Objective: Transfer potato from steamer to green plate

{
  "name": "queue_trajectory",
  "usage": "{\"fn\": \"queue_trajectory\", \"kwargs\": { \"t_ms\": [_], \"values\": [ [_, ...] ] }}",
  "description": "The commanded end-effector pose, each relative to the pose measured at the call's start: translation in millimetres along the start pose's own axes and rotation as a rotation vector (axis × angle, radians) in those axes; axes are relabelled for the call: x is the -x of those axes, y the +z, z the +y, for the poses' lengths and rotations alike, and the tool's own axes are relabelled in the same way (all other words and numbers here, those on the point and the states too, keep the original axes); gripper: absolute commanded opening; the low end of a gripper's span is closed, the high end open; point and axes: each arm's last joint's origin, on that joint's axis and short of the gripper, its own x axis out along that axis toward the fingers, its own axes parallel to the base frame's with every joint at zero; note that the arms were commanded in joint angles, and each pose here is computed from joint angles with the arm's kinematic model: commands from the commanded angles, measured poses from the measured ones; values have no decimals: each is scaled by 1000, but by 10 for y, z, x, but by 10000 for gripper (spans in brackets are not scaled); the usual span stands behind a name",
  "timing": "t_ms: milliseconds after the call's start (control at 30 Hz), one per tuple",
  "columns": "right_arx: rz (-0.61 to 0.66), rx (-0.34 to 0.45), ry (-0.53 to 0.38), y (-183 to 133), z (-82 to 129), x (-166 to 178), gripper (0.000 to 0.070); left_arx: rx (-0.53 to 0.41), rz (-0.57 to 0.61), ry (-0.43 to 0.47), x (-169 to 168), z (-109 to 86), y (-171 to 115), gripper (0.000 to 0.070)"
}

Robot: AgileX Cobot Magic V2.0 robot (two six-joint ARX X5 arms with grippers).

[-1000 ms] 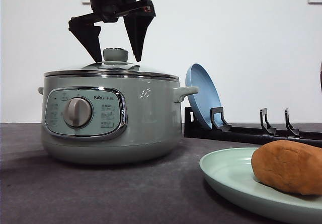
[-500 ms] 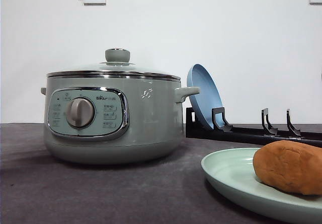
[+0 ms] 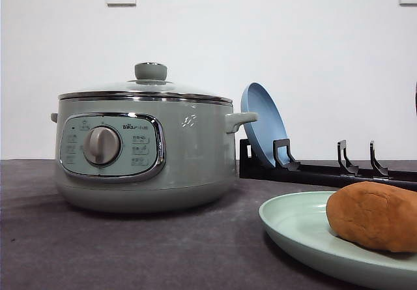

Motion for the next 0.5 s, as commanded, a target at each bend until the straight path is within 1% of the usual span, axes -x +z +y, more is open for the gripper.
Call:
{"fn": "queue_trajectory", "kwargs": {
  "t_ms": [0,133,233,333,467],
  "values": [
    [-9,11,6,31,11,15,694,-12,-38,-14,7,-18,-167,700],
    [2,32,4,20,9,15,694,1,-121,-27,82,-25,-532,700],
    [9,54,2,14,7,15,694,21,-157,-57,154,-37,-725,700],
    [11,71,3,12,7,15,694,36,-187,-84,246,-47,-839,700],
    [5,75,4,18,8,15,694,34,-236,-87,368,-52,-891,700]
  ]
}}
